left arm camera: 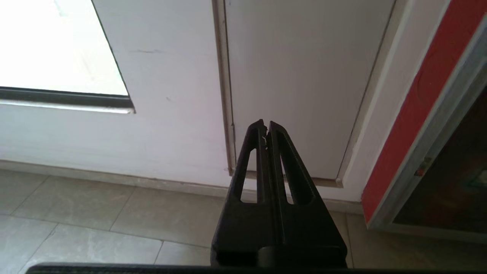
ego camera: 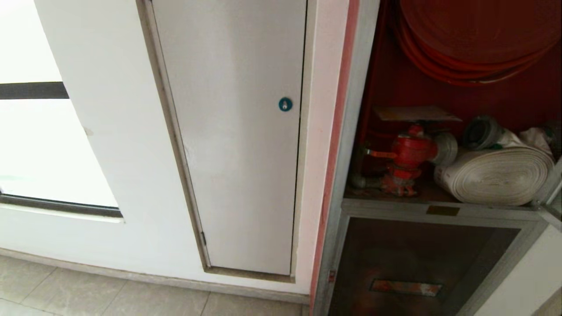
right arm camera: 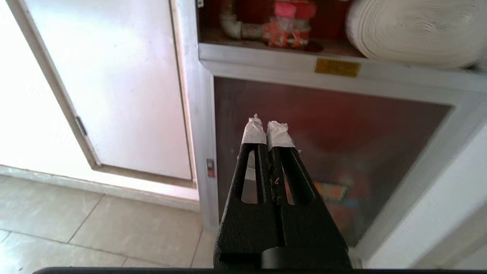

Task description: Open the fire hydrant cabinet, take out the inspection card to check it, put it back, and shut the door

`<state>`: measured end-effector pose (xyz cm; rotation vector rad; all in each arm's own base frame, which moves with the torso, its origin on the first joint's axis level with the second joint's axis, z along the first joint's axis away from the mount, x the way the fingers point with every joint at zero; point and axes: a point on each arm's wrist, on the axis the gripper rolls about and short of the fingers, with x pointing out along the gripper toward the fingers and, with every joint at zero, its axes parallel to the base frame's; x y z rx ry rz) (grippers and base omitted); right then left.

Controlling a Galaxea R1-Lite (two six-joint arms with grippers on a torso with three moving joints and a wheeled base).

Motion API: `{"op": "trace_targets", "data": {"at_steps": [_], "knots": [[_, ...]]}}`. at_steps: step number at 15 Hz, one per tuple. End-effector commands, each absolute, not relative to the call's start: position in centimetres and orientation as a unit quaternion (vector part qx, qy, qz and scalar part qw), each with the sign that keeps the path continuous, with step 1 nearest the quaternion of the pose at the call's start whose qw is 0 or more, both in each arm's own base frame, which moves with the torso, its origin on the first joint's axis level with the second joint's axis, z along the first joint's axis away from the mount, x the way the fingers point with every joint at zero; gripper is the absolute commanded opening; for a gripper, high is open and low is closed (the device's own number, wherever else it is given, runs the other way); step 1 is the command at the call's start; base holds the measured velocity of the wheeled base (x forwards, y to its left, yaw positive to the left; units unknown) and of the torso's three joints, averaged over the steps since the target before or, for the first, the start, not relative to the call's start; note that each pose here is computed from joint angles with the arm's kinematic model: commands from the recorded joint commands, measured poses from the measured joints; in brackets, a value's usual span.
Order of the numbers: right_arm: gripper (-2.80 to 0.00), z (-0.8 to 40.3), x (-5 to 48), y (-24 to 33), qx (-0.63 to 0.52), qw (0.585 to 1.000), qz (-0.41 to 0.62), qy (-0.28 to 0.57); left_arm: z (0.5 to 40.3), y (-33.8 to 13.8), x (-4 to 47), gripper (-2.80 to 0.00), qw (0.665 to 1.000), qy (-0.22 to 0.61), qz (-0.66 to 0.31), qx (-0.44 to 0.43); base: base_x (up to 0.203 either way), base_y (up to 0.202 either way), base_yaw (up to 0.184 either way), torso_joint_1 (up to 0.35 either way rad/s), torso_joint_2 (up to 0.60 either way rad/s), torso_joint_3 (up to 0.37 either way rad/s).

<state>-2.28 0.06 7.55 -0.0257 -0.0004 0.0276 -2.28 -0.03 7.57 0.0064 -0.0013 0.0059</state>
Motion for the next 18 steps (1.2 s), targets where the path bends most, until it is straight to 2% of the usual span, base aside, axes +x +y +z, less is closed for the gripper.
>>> {"op": "trace_targets", "data": {"at_steps": [1, 13, 18], "knots": [[-2.80, 7.51, -2.26, 0.06, -0.013, 1.000, 0.014, 0.001, 7.53, -0.03, -2.26, -2.80, 1.000, 0.001, 0.003, 0.003, -0.194, 0.000, 0.002, 0.003, 0.01, 0.007], [-2.80, 7.51, -2.26, 0.06, -0.013, 1.000, 0.013, 0.001, 7.52, -0.03, -2.27, -2.80, 1.000, 0.000, 0.003, 0.003, -0.196, 0.000, 0.001, 0.003, 0.00, 0.003], [-2.80, 7.51, -2.26, 0.06, -0.015, 1.000, 0.015, 0.001, 7.54, -0.03, -2.26, -2.80, 1.000, 0.000, 0.003, 0.003, -0.022, 0.000, 0.000, 0.000, 0.00, 0.001]]}}
